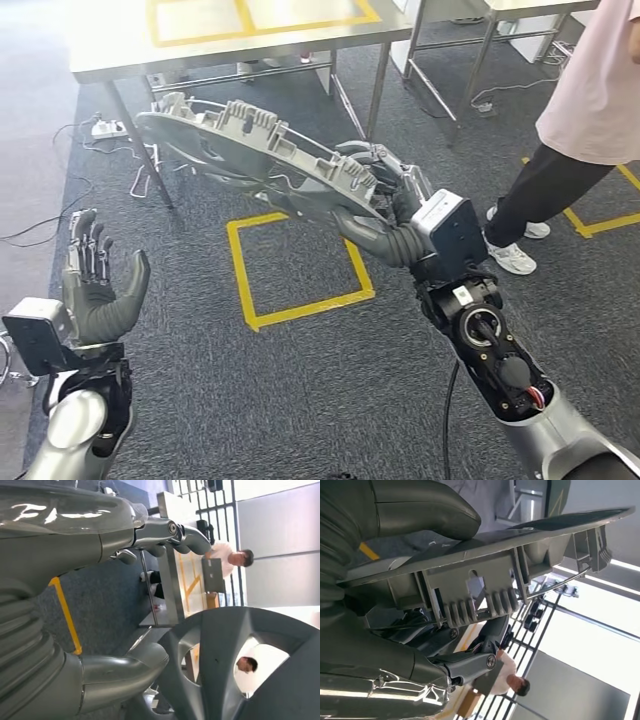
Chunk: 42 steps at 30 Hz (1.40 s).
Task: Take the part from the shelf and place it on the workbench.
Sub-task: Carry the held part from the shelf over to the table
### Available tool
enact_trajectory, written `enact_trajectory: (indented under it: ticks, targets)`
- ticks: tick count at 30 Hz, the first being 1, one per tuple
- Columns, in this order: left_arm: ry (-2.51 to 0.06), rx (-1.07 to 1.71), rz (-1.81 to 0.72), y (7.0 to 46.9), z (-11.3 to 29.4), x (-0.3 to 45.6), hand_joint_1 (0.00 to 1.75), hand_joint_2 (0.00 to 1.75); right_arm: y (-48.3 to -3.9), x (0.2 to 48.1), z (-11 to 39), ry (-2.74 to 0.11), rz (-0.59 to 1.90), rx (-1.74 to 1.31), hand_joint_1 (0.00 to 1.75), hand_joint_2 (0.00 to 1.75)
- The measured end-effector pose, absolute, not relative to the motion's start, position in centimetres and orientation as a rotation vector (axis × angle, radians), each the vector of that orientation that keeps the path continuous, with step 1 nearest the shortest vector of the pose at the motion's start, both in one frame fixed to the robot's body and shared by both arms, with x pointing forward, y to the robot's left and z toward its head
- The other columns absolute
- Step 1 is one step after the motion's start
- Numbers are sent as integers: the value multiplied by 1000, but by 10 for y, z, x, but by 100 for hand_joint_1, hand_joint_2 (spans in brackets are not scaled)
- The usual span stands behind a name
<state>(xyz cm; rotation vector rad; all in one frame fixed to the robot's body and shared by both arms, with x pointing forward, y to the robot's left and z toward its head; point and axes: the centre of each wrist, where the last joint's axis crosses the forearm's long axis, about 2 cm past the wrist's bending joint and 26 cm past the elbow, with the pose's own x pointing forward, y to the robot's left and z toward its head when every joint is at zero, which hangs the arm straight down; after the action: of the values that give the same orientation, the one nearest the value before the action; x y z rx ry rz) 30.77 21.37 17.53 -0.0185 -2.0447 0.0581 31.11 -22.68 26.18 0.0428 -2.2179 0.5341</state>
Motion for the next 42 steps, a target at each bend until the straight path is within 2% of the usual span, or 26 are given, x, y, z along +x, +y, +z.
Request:
enact_trajectory:
  ticks: [42]
  targets:
    - [-2031,-65,82,213,183,312,0,175,-227,313,262,-2199,535,68,175,175]
